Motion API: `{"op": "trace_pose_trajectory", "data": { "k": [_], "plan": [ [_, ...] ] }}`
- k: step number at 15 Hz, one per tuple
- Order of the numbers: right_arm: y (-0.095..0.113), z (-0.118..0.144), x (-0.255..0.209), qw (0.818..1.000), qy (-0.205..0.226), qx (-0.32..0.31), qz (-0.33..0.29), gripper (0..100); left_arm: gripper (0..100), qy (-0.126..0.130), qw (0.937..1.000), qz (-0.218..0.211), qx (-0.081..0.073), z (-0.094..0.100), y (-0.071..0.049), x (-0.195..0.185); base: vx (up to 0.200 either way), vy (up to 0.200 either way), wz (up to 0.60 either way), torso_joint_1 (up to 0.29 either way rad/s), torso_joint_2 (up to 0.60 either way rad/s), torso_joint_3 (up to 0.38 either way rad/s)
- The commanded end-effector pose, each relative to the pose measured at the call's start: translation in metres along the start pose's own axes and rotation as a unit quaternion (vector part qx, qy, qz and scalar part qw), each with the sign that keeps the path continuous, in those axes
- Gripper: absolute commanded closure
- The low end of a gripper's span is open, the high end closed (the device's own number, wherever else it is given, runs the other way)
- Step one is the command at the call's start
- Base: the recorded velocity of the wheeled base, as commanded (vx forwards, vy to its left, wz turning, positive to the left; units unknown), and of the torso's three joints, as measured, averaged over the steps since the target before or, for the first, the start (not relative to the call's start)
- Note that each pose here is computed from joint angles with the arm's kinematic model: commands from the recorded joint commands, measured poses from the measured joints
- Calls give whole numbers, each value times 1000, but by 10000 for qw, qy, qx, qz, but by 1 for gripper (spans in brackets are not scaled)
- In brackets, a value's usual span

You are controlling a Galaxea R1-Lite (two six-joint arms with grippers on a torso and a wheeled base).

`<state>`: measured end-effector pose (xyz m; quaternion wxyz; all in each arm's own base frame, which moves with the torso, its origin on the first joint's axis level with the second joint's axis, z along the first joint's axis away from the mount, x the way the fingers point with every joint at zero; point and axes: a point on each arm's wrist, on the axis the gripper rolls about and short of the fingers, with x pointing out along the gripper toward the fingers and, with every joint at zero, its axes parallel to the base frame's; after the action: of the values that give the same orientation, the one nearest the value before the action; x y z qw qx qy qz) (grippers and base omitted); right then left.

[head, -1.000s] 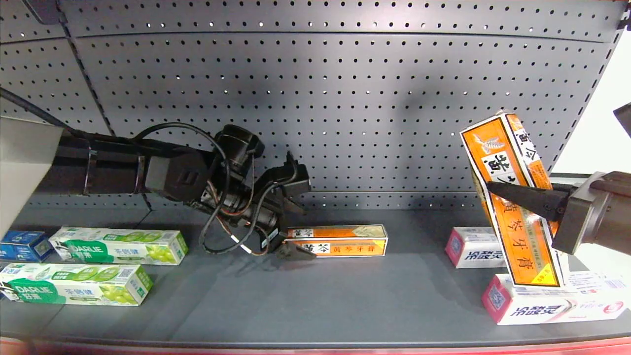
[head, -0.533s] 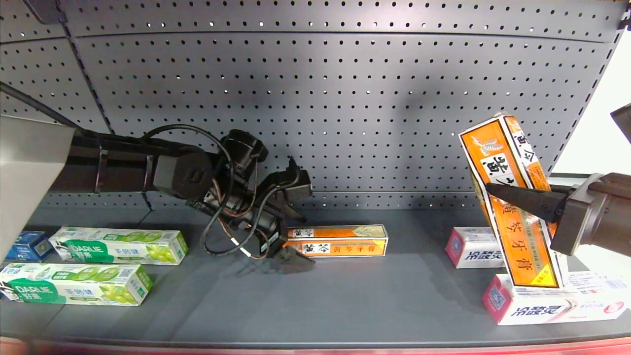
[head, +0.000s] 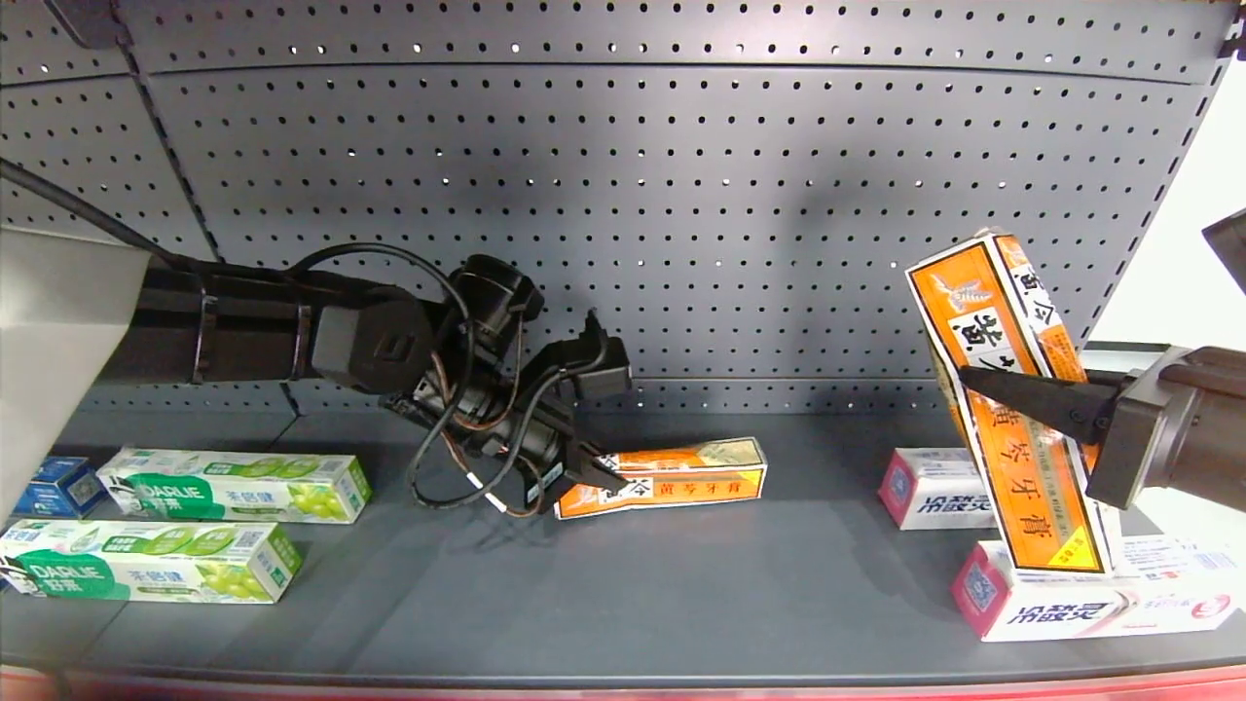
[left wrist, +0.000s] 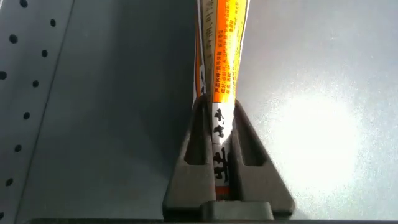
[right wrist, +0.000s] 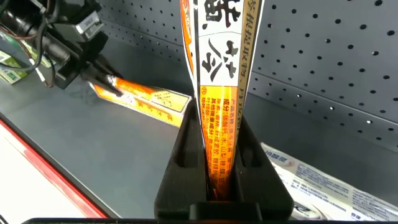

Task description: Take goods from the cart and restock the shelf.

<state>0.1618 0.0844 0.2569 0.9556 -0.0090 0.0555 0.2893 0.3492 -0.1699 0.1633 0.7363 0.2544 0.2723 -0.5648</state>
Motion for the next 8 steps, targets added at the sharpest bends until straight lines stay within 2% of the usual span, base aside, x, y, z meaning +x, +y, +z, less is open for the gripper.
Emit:
{"op": "trace_pose_trajectory", "data": {
  "k": [1,3,5,6,8],
  "plan": [
    [0,0,-1,10000,-2,1,5,100,100,41,10000,-43,11,-1,-3,0,0,0,0,0,0,0],
    [0,-1,-2,10000,-2,1,5,100,100,82,9999,-94,-16,-4,-9,-2,0,0,0,0,0,0],
    [0,-1,-1,10000,6,2,-3,100,100,111,9998,-175,3,-4,-23,-8,0,0,0,0,0,0],
    [0,-1,0,10000,6,2,-3,100,100,149,9995,-269,19,-5,-37,-14,0,0,0,0,0,0],
    [0,-1,0,10000,-2,1,-3,100,100,224,9992,-332,97,-6,-58,-22,0,0,0,0,0,0]
  ]
}}
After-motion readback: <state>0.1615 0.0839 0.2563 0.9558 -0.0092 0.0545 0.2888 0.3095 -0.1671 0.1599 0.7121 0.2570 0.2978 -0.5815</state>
